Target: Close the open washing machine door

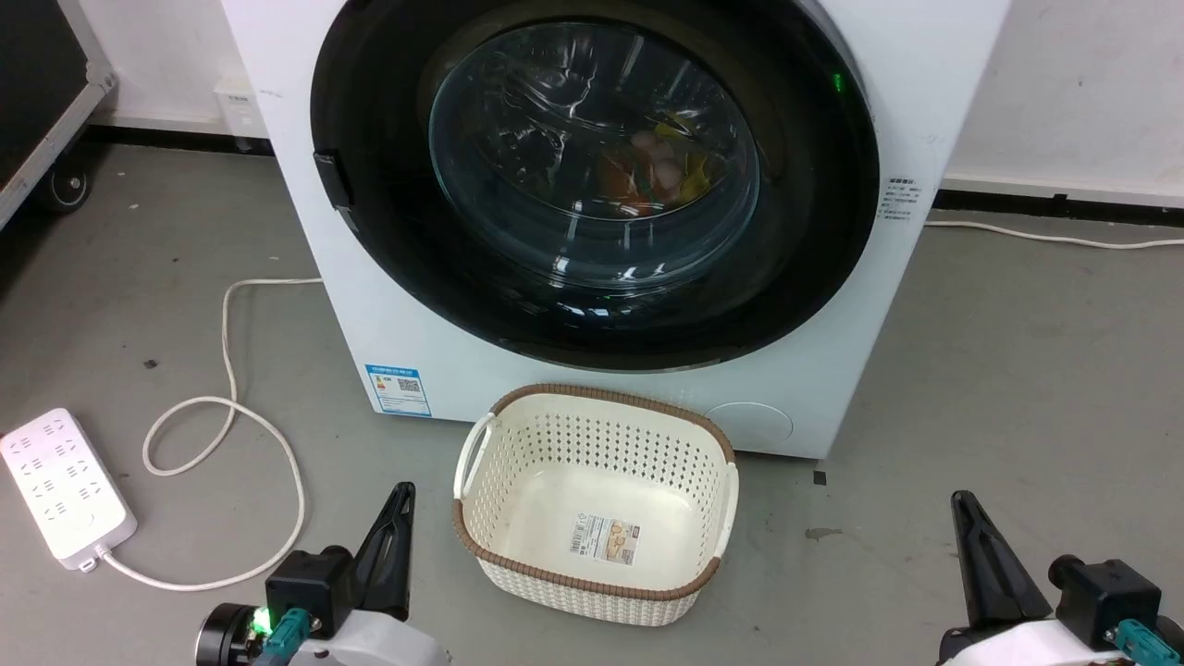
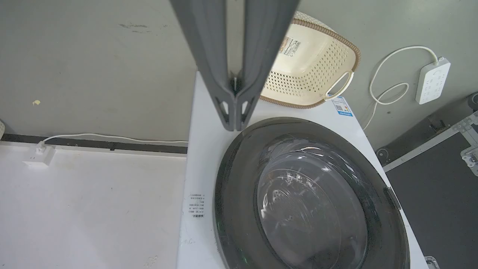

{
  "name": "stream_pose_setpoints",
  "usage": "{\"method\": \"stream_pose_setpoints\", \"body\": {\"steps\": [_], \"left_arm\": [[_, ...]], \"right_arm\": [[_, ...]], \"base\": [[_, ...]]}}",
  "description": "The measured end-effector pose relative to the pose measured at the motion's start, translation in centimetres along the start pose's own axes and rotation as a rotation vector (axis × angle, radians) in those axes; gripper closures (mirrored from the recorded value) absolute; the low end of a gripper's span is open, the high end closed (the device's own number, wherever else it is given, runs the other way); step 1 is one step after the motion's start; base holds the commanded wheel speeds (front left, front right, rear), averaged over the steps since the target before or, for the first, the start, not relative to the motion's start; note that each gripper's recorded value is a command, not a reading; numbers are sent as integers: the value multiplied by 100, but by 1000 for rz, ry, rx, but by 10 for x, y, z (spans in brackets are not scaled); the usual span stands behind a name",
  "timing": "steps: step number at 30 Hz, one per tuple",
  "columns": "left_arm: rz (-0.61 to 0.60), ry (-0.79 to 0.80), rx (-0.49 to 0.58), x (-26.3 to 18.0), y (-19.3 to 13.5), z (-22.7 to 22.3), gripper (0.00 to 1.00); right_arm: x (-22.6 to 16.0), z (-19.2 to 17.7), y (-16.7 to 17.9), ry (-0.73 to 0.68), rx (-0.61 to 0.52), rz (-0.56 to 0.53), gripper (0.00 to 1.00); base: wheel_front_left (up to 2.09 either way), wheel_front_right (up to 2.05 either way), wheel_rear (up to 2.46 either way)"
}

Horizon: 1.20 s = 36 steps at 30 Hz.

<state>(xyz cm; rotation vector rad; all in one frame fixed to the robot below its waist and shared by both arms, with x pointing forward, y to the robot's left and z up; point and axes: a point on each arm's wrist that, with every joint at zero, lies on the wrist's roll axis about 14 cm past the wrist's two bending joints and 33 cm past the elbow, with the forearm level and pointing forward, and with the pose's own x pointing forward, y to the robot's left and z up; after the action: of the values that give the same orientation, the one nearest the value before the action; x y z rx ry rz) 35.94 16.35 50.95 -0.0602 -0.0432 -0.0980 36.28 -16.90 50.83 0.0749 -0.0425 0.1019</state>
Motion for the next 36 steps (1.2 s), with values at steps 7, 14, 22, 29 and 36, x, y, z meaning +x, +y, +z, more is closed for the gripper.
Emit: {"method": "stream_pose_setpoints", "body": {"steps": [7, 14, 22, 29, 36], "left_arm": [[5, 4, 7, 1, 1, 1, 100], [11, 8, 15, 3, 2, 3, 100], [17, 9, 24, 4, 2, 5, 100], [24, 14, 34, 6, 3, 6, 100], [31, 18, 44, 7, 4, 8, 100]], "right_arm": [[1, 1, 1, 3, -8, 4, 100], [1, 1, 2, 13, -18, 6, 100], [1, 2, 2, 22, -28, 10, 100], [3, 4, 3, 22, -38, 13, 100], [3, 5, 4, 29, -46, 15, 100]], "base": [[0, 0, 0], [0, 0, 0], [0, 0, 0], [0, 0, 0], [0, 0, 0]]}}
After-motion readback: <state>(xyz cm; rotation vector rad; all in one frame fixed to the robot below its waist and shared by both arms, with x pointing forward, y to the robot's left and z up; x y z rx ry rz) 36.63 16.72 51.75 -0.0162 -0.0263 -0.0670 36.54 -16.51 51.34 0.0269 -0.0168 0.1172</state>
